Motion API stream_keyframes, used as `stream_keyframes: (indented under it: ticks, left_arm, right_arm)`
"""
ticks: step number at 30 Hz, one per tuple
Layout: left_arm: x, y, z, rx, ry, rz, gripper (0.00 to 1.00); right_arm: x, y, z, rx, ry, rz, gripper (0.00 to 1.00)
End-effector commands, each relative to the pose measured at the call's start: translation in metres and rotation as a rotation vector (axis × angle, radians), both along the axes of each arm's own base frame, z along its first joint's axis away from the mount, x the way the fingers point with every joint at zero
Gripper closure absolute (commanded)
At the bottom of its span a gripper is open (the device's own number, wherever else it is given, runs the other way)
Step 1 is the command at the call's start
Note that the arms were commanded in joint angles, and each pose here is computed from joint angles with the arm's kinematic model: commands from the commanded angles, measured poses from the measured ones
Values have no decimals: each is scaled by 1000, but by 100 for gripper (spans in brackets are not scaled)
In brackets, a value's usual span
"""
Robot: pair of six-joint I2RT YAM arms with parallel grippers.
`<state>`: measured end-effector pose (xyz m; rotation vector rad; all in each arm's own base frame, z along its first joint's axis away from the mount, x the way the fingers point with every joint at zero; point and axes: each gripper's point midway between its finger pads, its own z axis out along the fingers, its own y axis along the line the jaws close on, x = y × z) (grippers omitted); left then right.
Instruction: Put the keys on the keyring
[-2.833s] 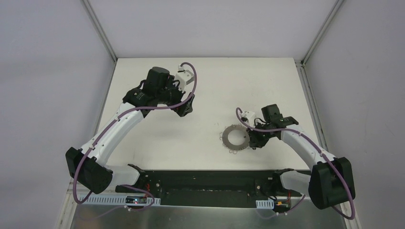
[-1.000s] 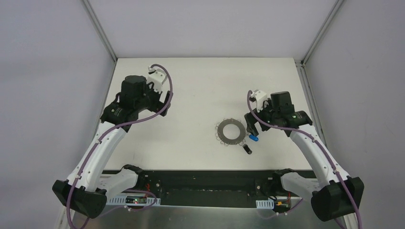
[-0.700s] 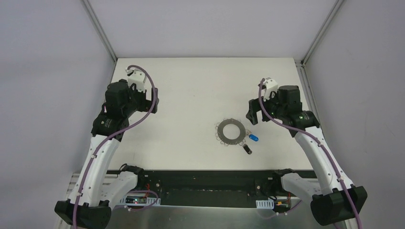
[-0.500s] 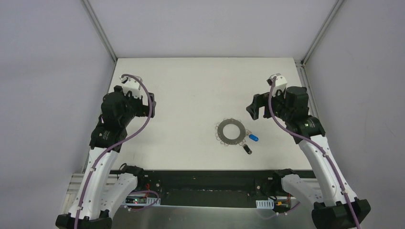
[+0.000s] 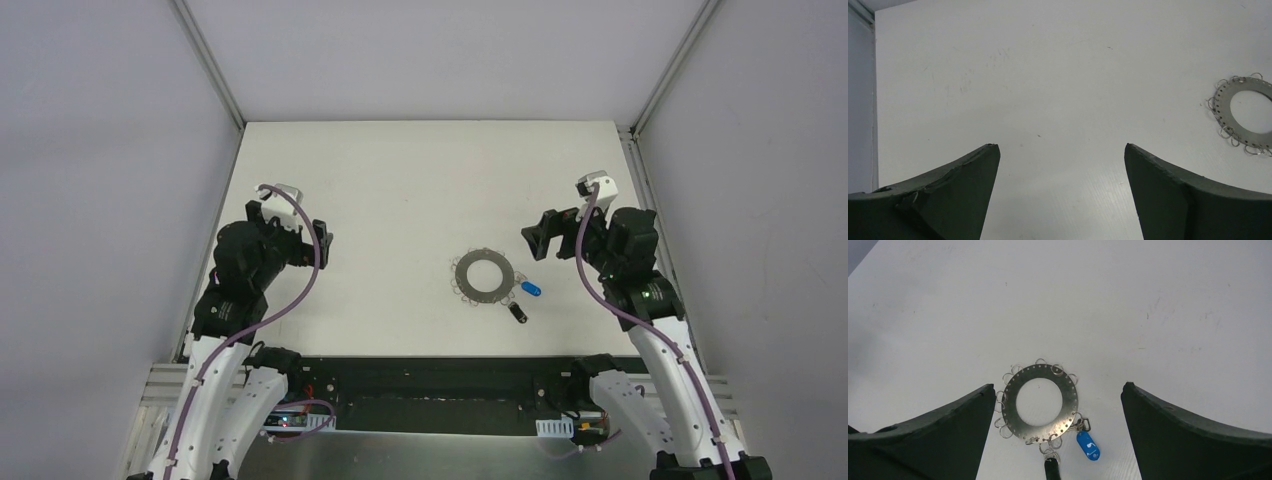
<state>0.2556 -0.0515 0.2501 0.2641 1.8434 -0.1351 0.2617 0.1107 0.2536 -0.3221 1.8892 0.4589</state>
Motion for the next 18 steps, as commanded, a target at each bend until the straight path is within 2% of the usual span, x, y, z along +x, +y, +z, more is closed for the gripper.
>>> stream_keyframes:
  ticks: [1,4,18]
  left_arm:
    - [-3,-6,4,-2,-22,-54,1]
    - [0,-6,1,-5,-13,-50,1]
    - [-3,-9,-15,-12,42,-64,1]
  right_arm:
    - [7,-6,-2,24,-39,-29,0]
    - [10,-10,-14,9,-29,-40,0]
    - [12,-20,-10,6,-46,-91,0]
